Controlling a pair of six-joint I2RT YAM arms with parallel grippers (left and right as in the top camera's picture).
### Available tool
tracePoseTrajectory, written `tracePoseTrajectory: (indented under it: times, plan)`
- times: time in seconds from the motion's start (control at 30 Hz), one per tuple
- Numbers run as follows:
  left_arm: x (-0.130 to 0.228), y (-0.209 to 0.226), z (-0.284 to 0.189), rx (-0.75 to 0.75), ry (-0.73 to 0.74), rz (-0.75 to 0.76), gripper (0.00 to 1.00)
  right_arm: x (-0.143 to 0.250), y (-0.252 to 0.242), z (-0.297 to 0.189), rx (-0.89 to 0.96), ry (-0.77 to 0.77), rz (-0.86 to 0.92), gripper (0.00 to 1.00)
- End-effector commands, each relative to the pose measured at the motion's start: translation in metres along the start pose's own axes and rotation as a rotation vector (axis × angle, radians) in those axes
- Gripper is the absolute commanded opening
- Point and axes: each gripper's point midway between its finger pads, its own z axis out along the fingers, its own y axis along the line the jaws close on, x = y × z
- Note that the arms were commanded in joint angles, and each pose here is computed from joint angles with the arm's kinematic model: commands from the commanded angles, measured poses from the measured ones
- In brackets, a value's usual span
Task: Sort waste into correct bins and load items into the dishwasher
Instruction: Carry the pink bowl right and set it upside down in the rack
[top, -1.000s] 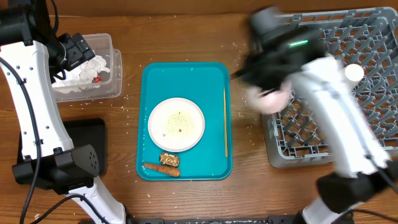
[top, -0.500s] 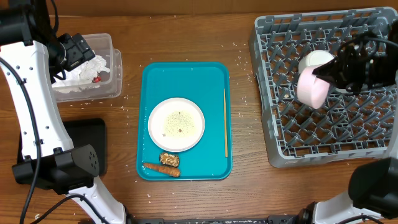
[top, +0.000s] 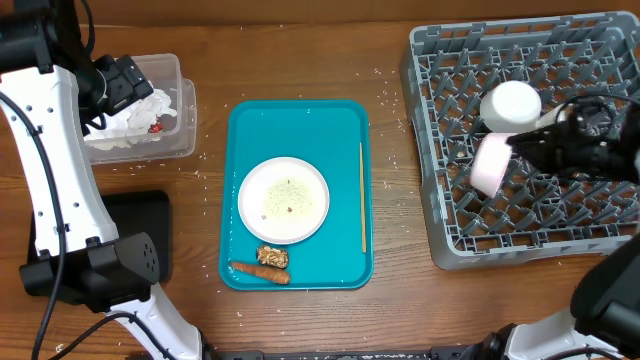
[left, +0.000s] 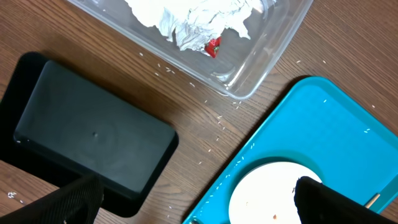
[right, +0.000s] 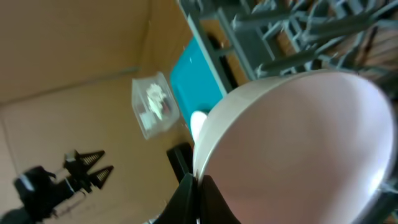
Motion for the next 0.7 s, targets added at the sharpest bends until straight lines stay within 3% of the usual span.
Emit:
tracePoseTrajectory:
  times: [0.0,0.43,0.67]
  plan:
    - [0.000,0.002,-0.003,0.002,-0.005,0.015,1.00,-0.008,-0.007,-0.019,-0.002,-0.063,-0.008,0.04]
    - [0.000,0.002,-0.003,0.002,-0.005,0.015,1.00,-0.019,-0.049,-0.043,0.223,-0.141,0.081,0.05]
    - [0.000,0.002,-0.003,0.002,-0.005,0.015,1.00,-0.032,-0.058,-0.107,0.503,-0.290,0.157,0.12]
